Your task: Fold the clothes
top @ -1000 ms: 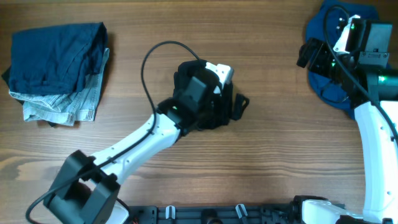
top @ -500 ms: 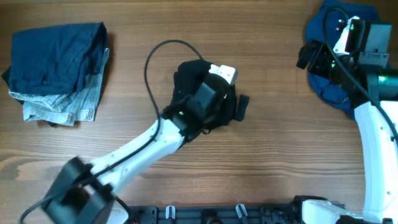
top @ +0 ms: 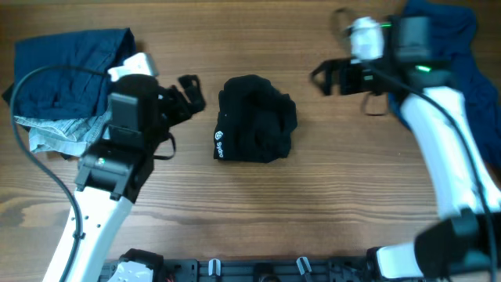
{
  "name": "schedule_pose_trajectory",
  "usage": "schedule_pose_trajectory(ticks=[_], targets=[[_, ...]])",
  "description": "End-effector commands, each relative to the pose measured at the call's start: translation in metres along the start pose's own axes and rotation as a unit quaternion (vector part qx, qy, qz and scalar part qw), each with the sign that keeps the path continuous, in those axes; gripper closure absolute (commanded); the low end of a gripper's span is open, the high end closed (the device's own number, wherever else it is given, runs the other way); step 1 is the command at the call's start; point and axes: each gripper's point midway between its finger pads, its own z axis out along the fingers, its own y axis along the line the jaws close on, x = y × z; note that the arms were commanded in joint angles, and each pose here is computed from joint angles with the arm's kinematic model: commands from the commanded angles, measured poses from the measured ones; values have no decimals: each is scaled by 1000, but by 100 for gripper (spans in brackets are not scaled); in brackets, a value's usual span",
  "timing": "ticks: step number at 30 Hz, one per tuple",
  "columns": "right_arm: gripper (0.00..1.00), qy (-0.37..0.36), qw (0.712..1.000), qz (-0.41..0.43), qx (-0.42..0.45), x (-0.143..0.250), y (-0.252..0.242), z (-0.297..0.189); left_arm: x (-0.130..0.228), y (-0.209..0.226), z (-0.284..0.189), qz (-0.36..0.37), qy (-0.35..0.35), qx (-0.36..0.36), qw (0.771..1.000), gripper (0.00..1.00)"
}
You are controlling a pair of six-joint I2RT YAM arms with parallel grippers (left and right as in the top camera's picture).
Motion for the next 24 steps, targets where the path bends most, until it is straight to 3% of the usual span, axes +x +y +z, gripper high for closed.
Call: schedule_pose_trajectory(ticks=[1, 4, 11, 21, 24], targets=[[2, 69, 993, -79, -58, 26, 33, 56, -9, 22, -2, -38, -9, -32, 999, 0], [8, 90, 986, -115, -77, 37, 58, 71, -4, 27, -2, -31, 1, -41, 999, 0], [7, 100, 956, -254, -111, 54, 116, 89, 7, 34, 9, -29, 27, -60, 997, 0], [10, 109, 943, -293, -119, 66, 115, 148, 11, 38, 10, -28, 34, -68, 997, 0], [20, 105, 943, -294, -119, 66, 112, 161, 11, 38, 10, -28, 34, -68, 997, 0]])
